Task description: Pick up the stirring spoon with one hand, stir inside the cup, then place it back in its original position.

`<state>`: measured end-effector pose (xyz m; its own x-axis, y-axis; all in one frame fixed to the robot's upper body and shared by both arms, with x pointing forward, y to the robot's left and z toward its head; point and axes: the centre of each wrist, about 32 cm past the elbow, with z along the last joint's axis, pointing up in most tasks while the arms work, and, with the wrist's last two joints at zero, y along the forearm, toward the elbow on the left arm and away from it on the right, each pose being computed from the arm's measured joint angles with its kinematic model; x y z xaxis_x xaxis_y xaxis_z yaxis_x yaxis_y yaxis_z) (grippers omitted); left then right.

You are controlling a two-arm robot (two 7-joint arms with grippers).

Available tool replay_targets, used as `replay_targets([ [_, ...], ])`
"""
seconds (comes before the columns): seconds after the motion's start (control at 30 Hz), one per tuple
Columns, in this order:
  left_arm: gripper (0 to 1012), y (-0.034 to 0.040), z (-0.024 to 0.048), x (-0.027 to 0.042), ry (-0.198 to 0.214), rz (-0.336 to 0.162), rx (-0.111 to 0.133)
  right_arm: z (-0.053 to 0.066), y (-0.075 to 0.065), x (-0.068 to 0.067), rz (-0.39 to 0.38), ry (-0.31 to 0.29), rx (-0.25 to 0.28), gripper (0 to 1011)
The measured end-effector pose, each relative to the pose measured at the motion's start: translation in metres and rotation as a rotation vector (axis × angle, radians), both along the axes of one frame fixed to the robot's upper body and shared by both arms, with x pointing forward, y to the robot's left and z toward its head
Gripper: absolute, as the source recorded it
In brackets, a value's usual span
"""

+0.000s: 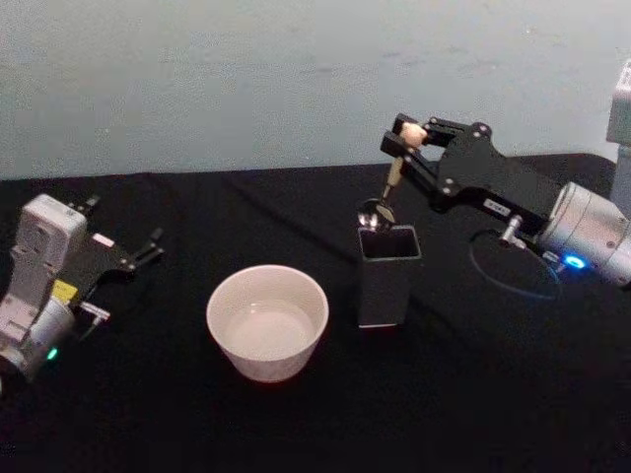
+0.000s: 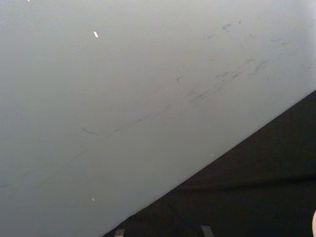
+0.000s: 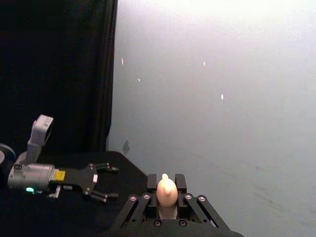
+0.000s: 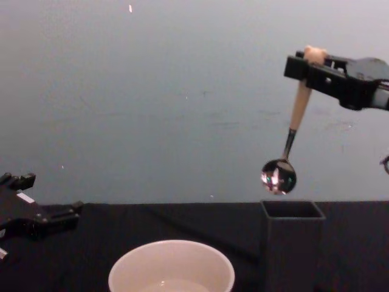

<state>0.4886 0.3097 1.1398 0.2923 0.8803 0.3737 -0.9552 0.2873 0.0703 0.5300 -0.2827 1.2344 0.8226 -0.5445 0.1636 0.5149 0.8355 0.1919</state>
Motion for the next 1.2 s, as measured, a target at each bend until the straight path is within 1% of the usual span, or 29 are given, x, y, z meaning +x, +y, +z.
replay_targets([
  [0.2,1001,0.0000,0.0000,0.0000,0.000,0.000,0.000,-0.005,-0.006,-0.004,-0.021,0.026,-0.015,214],
  [0.43,1001,0.0000,0.0000,0.0000,0.000,0.000,0.000,-0.010,-0.008,-0.005,-0.030,0.047,-0.018,214],
  [0.6,1001,0.0000,0.0000,0.0000,0.000,0.000,0.000,-0.015,-0.007,-0.006,-0.033,0.074,-0.024,213],
  [0.67,1001,0.0000,0.0000,0.0000,0.000,0.000,0.000,-0.019,-0.006,-0.007,-0.030,0.100,-0.033,213],
  [0.87,1001,0.0000,0.0000,0.0000,0.000,0.000,0.000,-0.029,-0.003,-0.006,-0.031,0.148,-0.046,214],
  [0.93,1001,0.0000,0.0000,0.0000,0.000,0.000,0.000,-0.034,-0.001,-0.005,-0.036,0.170,-0.054,214],
  [0.97,1001,0.0000,0.0000,0.0000,0.000,0.000,0.000,-0.034,-0.001,-0.005,-0.036,0.170,-0.054,214],
  [1.2,1001,0.0000,0.0000,0.0000,0.000,0.000,0.000,-0.047,0.002,-0.002,-0.053,0.206,-0.069,214],
])
